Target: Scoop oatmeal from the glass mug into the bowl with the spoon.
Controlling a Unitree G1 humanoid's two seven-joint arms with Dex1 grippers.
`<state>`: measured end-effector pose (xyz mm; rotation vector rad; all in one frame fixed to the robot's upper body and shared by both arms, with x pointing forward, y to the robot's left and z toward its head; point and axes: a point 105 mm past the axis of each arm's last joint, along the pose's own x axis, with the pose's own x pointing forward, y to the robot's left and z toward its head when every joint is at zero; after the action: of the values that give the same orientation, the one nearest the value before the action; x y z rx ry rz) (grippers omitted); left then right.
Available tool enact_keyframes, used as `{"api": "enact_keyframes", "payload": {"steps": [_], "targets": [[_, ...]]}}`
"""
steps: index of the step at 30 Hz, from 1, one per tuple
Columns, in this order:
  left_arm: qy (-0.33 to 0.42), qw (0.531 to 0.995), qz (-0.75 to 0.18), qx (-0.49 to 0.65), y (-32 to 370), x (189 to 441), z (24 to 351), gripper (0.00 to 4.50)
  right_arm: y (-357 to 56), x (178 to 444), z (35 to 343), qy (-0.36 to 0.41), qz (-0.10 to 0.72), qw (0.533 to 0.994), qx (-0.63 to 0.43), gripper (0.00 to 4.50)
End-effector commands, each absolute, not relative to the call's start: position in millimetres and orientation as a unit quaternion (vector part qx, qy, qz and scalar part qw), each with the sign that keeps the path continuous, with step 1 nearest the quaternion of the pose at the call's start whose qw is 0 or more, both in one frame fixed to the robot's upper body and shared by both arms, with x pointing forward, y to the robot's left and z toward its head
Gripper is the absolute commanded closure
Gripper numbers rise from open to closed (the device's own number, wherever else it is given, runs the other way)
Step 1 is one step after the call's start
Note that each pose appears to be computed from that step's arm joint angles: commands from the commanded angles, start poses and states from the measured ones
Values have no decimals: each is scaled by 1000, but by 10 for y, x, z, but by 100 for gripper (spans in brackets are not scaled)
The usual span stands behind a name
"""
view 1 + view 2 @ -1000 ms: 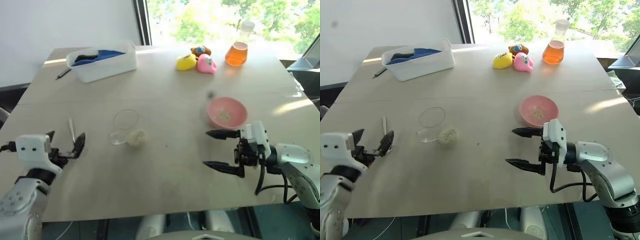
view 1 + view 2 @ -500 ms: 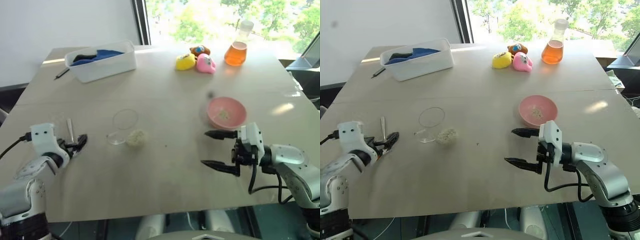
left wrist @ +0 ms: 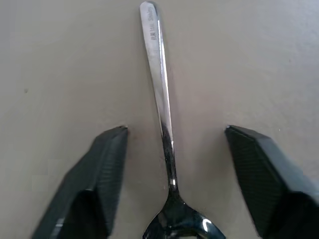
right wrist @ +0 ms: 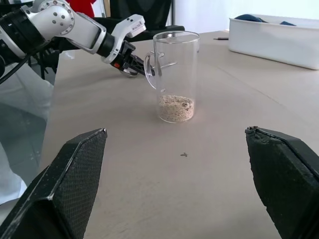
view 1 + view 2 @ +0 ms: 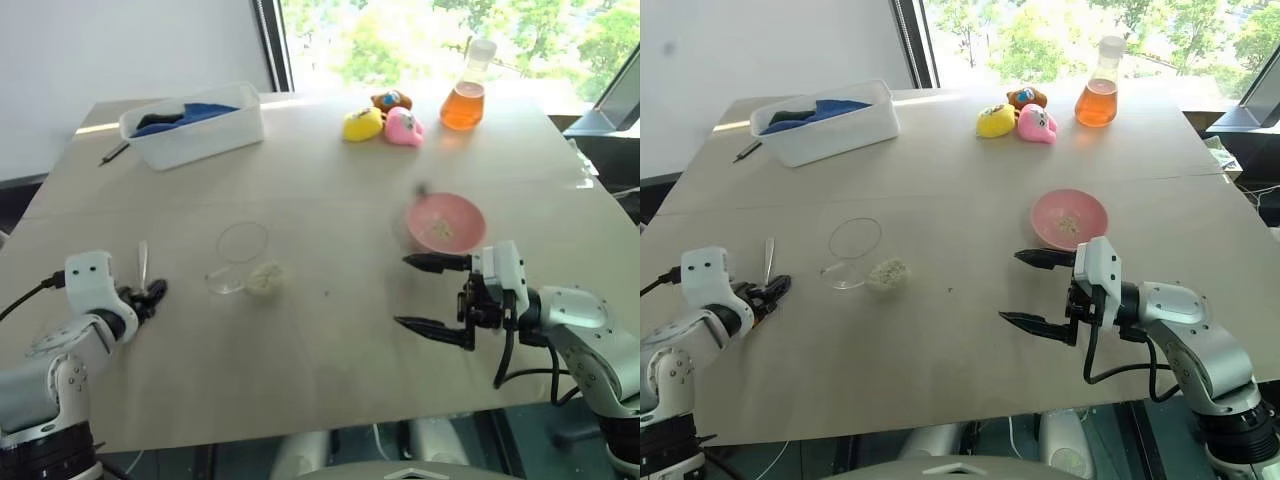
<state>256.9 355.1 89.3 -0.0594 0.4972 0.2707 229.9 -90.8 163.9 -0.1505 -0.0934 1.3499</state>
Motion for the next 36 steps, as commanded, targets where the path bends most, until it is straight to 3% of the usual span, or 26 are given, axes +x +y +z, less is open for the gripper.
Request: {"api": "enact_keyframes", "payload": {"steps": [1,3,4,10,17,23,28,32,36], "targets": [[302,941,148,-42,3592,2371,625,324,-855,2235,1737,-71,637,763,-77,0],[307,938,155,-44,3606,2311,594,429,-859,2235,1728,-70,638,763,-77,0],[308,937,158,-47,3608,2284,578,441,-862,2235,1723,-70,638,763,-76,0],[316,931,176,-56,3611,2085,466,441,-870,2247,1707,-69,638,763,-76,0],[170,970,165,-43,3535,2130,745,441,-862,2281,1716,-67,637,765,-72,0],[16,990,141,4,3541,2171,1337,441,-846,2344,1767,-67,634,767,-70,0],[-56,992,96,66,3442,2326,1802,441,-832,2432,1823,-67,627,774,-64,0],[-100,988,15,120,3158,2543,2168,441,-843,2578,1930,-73,604,792,-48,0],[-144,972,-73,173,2790,2720,2537,441,-839,2834,2233,-94,537,839,-1,0]]}}
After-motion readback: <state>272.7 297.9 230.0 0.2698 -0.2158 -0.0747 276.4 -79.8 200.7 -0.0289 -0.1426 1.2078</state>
